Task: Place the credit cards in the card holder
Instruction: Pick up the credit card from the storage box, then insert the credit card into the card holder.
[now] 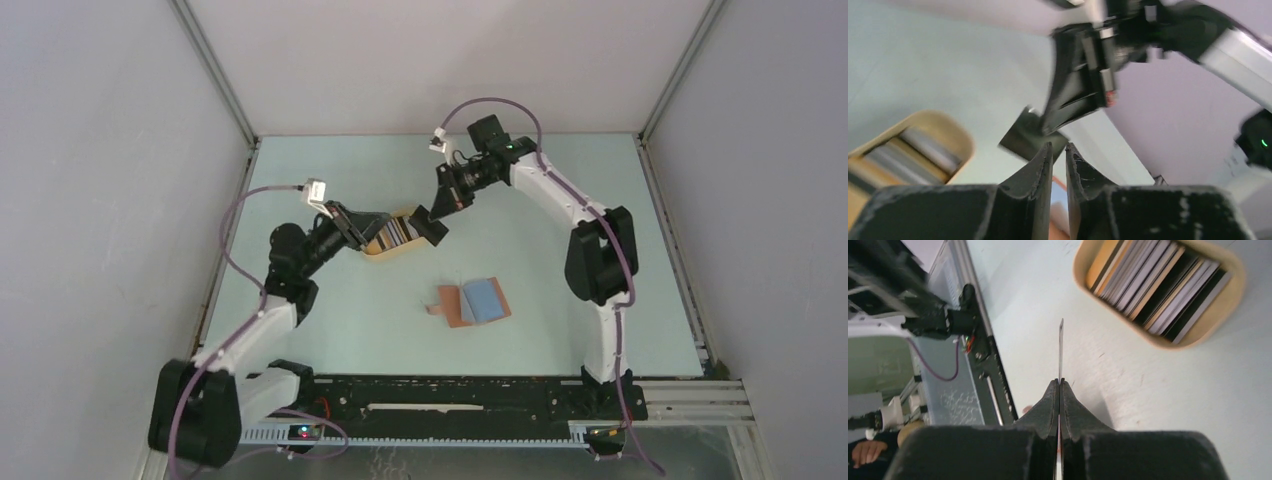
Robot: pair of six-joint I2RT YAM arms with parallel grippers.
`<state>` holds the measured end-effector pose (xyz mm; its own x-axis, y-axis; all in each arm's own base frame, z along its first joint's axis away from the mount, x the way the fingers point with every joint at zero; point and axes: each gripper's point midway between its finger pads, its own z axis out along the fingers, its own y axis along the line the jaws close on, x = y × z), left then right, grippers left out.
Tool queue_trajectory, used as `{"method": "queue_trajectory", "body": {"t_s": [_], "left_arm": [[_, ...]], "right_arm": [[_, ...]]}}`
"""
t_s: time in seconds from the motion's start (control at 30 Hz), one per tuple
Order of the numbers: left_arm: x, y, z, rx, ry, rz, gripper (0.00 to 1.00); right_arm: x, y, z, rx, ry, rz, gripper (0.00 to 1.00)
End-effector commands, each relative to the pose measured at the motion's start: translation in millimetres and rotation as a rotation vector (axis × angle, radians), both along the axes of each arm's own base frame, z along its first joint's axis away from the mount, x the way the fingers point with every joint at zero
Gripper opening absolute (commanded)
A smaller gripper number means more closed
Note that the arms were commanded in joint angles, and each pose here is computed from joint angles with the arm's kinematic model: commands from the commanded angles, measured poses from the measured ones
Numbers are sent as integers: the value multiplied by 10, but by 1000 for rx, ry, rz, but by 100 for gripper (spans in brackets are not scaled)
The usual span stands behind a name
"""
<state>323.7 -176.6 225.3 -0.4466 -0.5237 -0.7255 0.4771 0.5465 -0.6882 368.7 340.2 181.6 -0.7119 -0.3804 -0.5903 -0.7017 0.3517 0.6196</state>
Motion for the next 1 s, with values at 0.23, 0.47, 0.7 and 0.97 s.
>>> {"method": "queue_trajectory", "body": {"t_s": [0.23,0.47,0.7,0.97], "left_arm": [[-1192,-260,1052,41,-691,-97,54],[-1490,-456,1083,-193,-573,-309,97],[-1702,-774,877,-129,-641,-268,97],[-1679,-1101,641,-41,-708,-251,99]], "right_arm": [[-999,-663,847,162,-238,129,0],[-1482,-1148,1175,265,-479,79,0],[-1922,-1337,1036,430,-607,40,0],[-1891,-1303,914,480,-372,68,0]]}}
